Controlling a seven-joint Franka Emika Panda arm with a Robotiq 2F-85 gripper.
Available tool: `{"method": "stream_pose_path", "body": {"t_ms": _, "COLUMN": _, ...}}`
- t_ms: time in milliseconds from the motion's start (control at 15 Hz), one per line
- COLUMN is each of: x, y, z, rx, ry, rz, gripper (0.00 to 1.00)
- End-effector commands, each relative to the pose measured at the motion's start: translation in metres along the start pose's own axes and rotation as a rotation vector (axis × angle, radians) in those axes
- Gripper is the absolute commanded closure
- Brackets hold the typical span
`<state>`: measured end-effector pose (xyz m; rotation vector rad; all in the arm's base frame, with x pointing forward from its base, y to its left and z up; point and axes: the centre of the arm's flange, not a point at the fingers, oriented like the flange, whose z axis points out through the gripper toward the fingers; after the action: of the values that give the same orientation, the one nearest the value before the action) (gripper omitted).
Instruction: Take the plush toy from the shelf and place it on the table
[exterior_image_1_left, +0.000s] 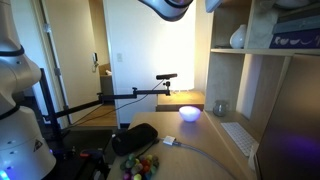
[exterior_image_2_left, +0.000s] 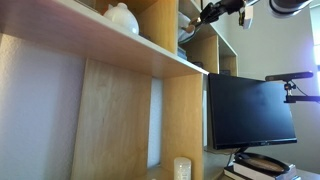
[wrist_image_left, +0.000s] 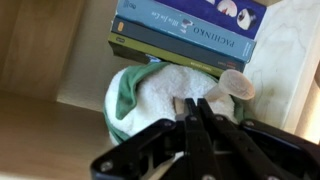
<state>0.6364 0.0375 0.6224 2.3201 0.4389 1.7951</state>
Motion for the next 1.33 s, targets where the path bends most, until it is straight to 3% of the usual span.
{"method": "stream_pose_path", "body": {"t_ms": 0, "x": 0.008, "y": -0.002, "z": -0.047, "rx": -0.012, "ry": 0.074, "rz": -0.013, "gripper": 0.96}}
{"method": "stream_pose_path", "body": {"t_ms": 800, "x": 0.030, "y": -0.001, "z": -0.101, "rx": -0.006, "ry": 0.156, "rz": -0.009, "gripper": 0.97}}
{"method": "stream_pose_path", "body": {"t_ms": 1267, "x": 0.011, "y": -0.005, "z": -0.100, "rx": -0.002, "ry": 0.109, "rz": -0.008, "gripper": 0.97}}
